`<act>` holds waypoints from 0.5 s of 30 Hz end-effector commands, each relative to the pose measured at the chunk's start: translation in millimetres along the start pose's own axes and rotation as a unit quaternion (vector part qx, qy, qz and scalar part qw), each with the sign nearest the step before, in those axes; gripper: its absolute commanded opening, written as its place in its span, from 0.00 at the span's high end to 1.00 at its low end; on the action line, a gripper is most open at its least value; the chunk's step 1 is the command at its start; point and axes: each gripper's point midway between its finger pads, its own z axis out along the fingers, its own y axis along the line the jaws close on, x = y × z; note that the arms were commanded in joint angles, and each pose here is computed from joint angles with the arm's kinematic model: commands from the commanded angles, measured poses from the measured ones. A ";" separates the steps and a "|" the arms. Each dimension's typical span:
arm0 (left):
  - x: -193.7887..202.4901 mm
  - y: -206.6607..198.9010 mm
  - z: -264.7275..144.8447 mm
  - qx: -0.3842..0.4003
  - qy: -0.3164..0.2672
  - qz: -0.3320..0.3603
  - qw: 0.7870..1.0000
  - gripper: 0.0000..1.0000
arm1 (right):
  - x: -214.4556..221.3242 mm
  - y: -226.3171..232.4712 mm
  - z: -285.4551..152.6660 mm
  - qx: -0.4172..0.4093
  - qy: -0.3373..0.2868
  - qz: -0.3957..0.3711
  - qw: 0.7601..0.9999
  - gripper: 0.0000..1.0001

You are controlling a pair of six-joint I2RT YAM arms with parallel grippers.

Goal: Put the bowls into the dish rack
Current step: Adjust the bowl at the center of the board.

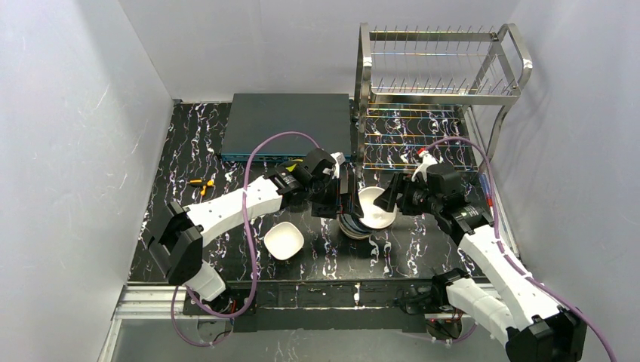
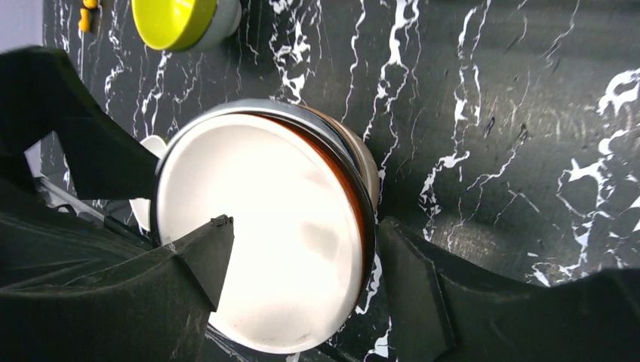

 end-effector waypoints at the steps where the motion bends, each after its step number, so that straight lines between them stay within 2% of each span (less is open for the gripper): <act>1: 4.9 -6.5 -6.2 0.017 0.004 0.003 1.000 0.09 | -19.7 5.0 -12.7 0.012 -0.028 -0.029 0.999 0.20; 8: -9.3 -25.2 -22.4 0.049 -0.031 0.021 0.998 0.02 | -43.2 5.1 -20.5 0.035 -0.061 -0.050 0.996 0.04; 15: -30.2 -33.6 -47.1 0.076 -0.094 0.022 0.992 0.02 | -81.1 -4.5 -8.1 0.082 -0.094 -0.074 0.989 0.03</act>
